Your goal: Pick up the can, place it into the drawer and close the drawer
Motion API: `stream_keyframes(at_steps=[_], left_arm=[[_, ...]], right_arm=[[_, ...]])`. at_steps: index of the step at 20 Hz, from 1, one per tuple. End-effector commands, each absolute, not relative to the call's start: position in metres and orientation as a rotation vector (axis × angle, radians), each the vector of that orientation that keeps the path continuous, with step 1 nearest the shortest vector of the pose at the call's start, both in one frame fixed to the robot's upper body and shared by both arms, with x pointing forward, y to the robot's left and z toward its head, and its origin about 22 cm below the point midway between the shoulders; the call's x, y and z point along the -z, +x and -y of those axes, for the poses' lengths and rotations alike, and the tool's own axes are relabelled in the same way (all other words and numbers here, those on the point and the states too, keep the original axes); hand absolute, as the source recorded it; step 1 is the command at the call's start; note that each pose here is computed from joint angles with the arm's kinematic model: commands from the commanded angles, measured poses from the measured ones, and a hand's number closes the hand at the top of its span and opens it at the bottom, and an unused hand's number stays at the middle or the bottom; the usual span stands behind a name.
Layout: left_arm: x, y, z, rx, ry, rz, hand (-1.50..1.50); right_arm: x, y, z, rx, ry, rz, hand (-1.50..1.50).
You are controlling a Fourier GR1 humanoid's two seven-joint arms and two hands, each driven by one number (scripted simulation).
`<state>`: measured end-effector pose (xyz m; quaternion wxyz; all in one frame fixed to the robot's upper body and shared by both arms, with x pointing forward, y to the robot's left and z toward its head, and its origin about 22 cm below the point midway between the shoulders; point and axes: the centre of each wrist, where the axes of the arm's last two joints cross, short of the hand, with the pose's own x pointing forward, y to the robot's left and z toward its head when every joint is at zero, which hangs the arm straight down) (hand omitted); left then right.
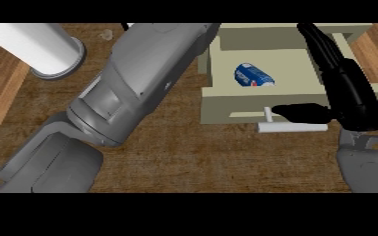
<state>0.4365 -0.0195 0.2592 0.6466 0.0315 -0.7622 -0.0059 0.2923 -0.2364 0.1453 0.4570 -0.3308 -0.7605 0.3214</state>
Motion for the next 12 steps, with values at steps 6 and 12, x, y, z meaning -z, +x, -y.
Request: stream_keyframes(at_steps=[6, 12], left_arm=[[-0.264, 0.442, 0.006, 0.024, 0.023, 1.728, -1.50], [-0.252, 0.453, -0.024, -0.006, 0.065, 1.721, -1.50]], right_arm=[[-0.082, 0.351, 0.215, -0.980, -0.979, 1.786, -1.50], [-0.061, 0.384, 0.209, -0.969, -1.046, 1.755, -1.50]])
